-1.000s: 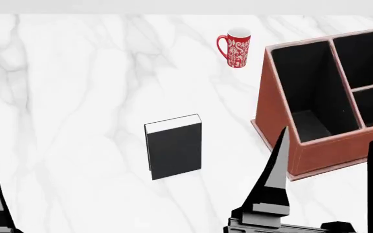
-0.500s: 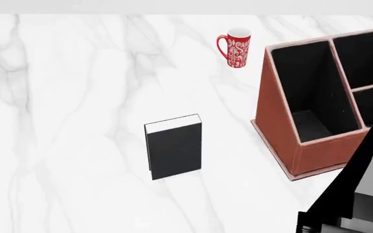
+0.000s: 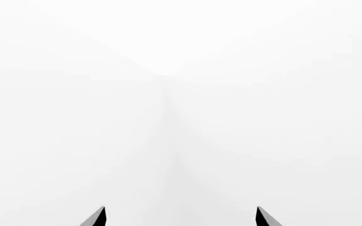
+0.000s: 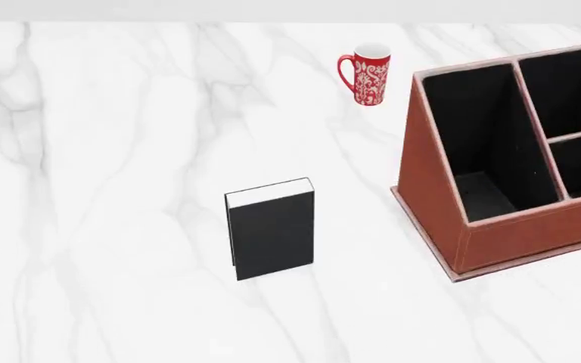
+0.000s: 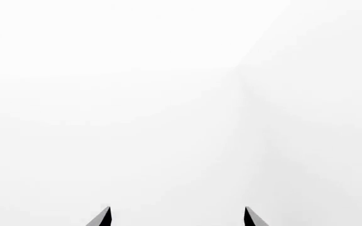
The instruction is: Pick up the book and place it in the left compartment of the caddy.
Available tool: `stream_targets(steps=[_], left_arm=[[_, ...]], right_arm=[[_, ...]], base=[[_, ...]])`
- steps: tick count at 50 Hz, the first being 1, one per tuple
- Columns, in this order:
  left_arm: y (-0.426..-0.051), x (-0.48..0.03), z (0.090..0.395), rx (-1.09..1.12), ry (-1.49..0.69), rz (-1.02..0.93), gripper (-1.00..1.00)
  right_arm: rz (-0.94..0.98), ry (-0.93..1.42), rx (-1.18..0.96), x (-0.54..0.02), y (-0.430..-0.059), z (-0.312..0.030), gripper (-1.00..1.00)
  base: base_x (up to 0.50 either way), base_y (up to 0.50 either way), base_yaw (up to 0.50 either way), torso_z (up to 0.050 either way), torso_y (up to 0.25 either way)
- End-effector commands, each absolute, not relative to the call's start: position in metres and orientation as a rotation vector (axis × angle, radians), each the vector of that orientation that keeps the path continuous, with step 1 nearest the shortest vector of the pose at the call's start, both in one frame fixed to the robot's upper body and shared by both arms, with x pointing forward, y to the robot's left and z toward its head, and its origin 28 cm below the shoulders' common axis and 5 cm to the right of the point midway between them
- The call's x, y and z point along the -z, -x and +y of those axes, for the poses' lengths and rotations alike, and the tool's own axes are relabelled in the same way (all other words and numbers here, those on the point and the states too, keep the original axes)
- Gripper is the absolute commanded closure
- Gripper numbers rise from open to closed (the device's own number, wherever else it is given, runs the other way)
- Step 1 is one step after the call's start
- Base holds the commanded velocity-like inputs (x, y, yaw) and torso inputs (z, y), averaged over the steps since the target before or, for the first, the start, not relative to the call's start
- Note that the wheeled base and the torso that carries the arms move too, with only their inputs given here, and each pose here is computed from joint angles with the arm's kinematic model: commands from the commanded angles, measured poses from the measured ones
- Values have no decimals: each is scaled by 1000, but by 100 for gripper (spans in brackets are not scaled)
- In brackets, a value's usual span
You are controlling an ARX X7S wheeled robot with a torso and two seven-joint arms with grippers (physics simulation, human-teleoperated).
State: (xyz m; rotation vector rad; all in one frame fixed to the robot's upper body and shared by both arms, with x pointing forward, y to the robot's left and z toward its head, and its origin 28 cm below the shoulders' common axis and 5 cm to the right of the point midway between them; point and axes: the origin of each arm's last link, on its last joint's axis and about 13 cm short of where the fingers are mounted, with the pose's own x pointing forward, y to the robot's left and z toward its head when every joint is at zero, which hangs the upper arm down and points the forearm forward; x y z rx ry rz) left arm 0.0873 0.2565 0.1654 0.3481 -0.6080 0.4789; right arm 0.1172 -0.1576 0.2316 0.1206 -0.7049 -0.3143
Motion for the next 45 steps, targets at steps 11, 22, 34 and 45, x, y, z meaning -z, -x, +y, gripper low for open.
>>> stream_targets(steps=[11,22,34,45], left_arm=[[-55,-170,267,-657,-390,-701,-100],[-46,-172,269,-723,-364,-723,-100],[-49,-172,269,-729,-353,-725,-100],[-50,-171,269,-721,-355,-722,-100]], right_arm=[[-839,-157,248,-244,-100,-156,-100],[-840,-181,250,-244,-100,-157,-100],[-828,-211,239,-244,-101,-157,-100],[-823,-210,230,-243,-101,-156,-100]], base=[[0,0,0,0,0],[0,0,0,0,0],[0,-138,0,0,0],[0,-228,0,0,0]])
